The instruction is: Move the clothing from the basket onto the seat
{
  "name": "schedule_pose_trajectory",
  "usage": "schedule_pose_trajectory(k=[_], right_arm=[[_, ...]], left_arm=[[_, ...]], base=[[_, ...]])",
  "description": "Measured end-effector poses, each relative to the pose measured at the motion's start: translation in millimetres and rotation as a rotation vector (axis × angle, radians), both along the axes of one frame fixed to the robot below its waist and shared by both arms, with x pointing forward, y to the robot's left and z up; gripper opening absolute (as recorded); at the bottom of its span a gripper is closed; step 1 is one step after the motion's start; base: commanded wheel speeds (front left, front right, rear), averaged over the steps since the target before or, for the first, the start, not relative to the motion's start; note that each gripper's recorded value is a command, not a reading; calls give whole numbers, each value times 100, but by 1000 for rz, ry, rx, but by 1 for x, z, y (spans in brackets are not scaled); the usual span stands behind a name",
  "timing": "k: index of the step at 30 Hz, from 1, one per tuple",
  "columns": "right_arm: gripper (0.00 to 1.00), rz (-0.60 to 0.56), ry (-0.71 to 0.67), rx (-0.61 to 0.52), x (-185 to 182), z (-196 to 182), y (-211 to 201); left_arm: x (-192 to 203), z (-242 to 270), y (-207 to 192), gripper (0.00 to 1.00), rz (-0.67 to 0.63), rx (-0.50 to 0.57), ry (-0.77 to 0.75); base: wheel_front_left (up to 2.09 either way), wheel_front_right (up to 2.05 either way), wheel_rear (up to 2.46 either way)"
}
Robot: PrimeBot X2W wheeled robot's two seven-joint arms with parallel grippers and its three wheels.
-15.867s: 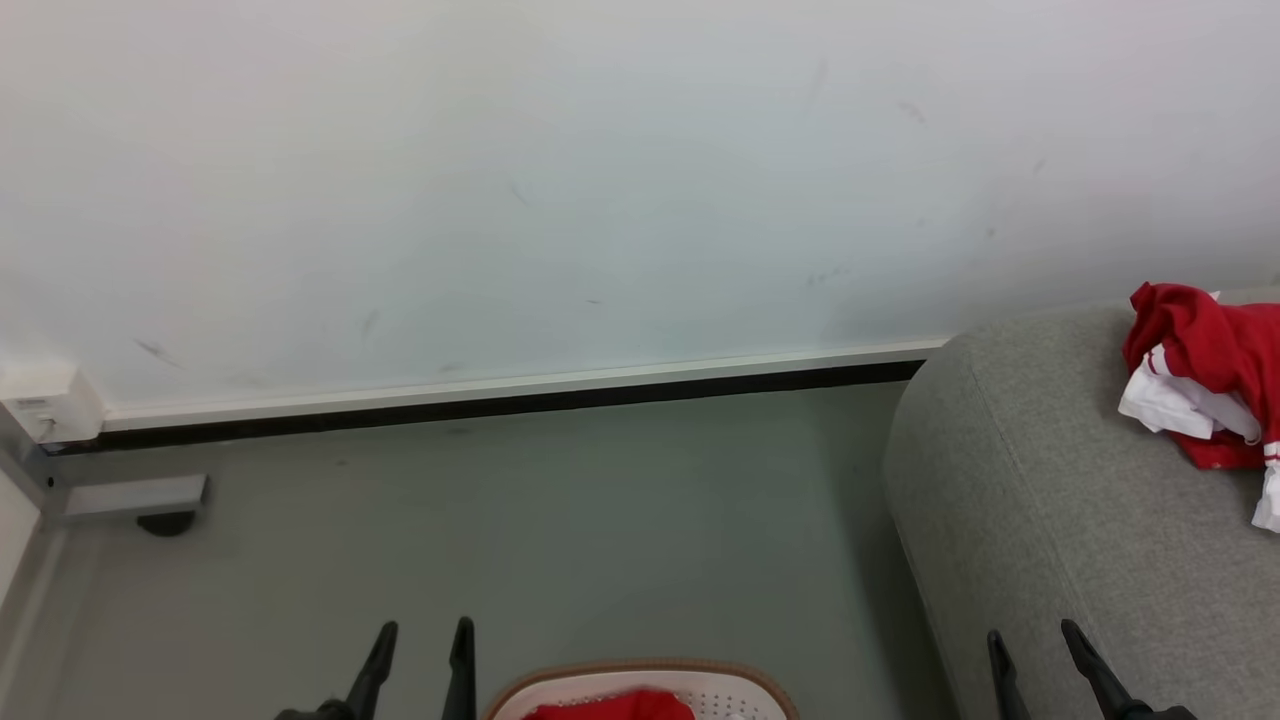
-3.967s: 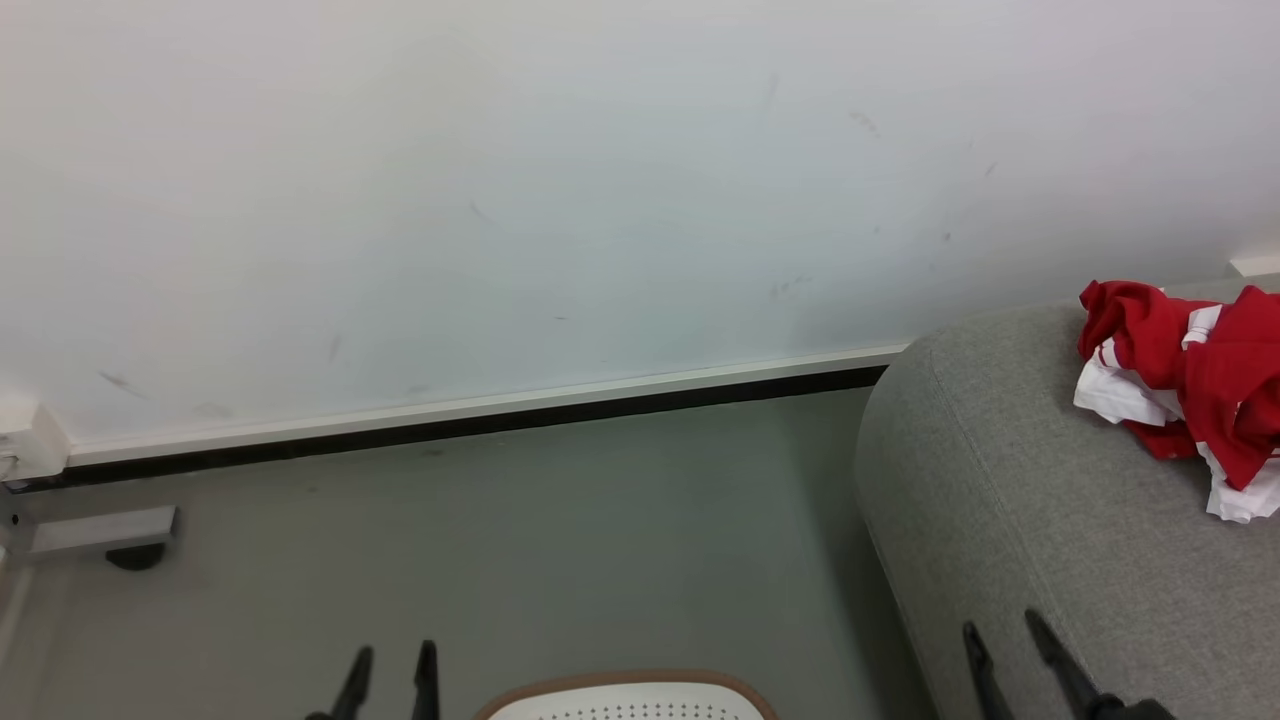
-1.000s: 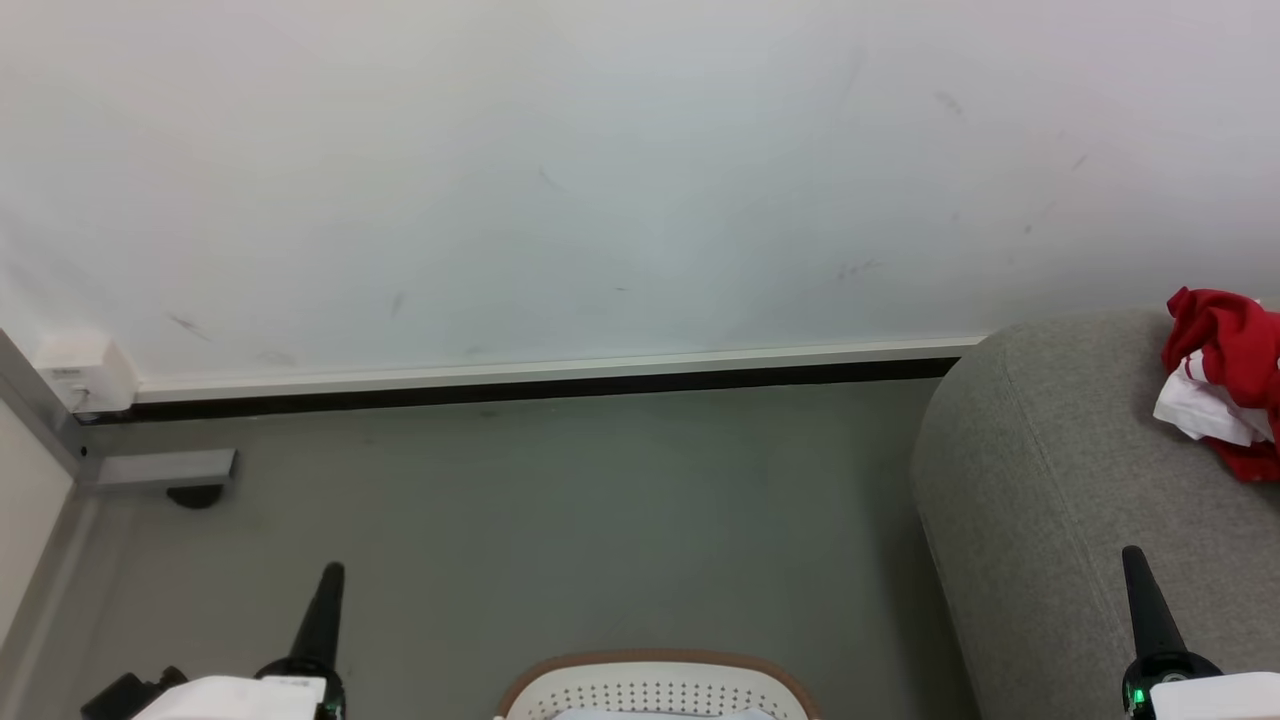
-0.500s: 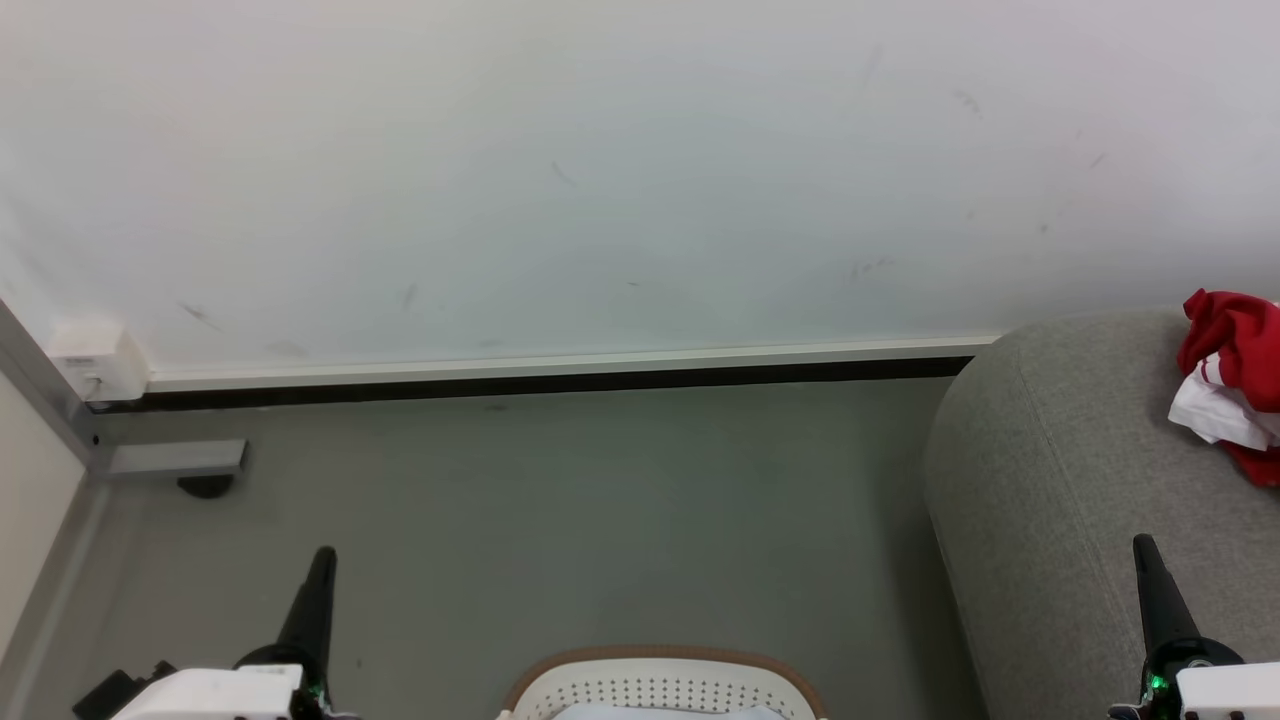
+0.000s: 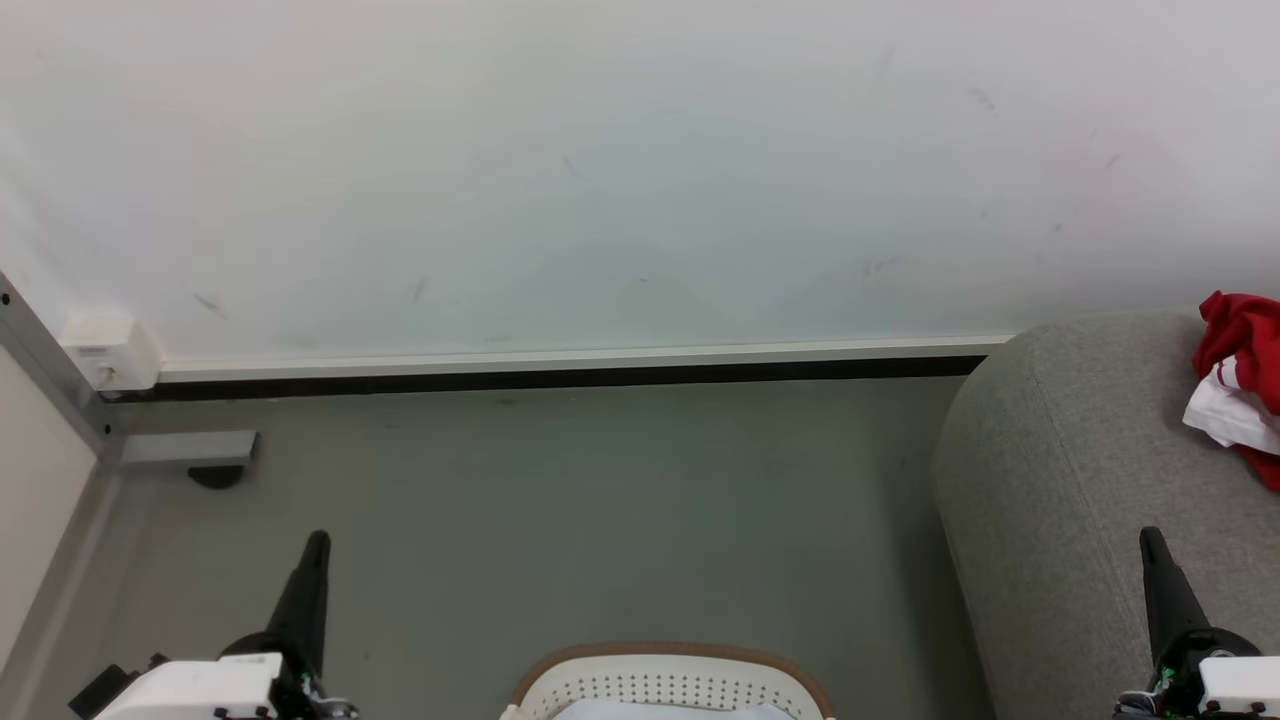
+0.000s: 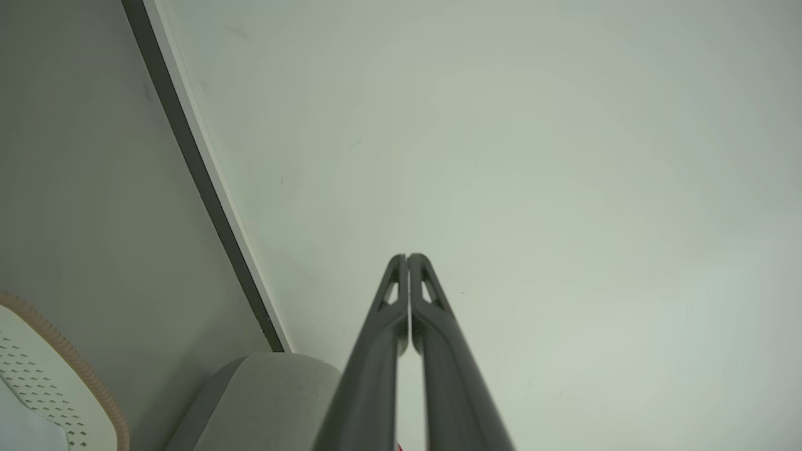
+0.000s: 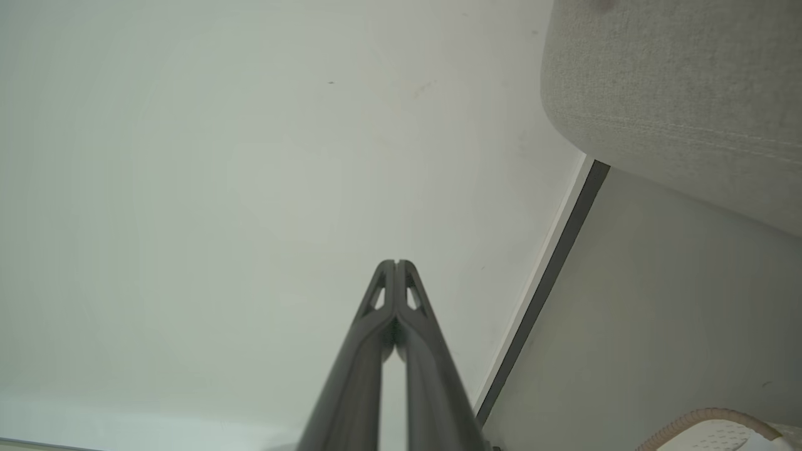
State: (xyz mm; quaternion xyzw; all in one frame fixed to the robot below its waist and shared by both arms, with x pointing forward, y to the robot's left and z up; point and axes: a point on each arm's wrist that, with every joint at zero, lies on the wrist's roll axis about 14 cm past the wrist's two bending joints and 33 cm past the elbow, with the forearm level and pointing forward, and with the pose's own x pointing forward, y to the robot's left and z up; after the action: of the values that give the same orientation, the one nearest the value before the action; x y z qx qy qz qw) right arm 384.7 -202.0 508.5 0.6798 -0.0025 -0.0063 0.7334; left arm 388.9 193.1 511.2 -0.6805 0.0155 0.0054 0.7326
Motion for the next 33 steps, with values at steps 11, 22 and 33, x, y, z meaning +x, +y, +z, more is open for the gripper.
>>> schedule_pose_trajectory(k=[11,22,33], right_arm=[[0,11,-6,80,6,4,2],[0,16,-6,81,6,4,3],[0,14,-6,81,6,4,3]], left_arm=[[0,4,7,0,14,-70,-21],[0,5,7,0,15,-72,-23],[0,5,7,0,15,-72,-23]], base=[[0,0,0],[0,0,0],[0,0,0]])
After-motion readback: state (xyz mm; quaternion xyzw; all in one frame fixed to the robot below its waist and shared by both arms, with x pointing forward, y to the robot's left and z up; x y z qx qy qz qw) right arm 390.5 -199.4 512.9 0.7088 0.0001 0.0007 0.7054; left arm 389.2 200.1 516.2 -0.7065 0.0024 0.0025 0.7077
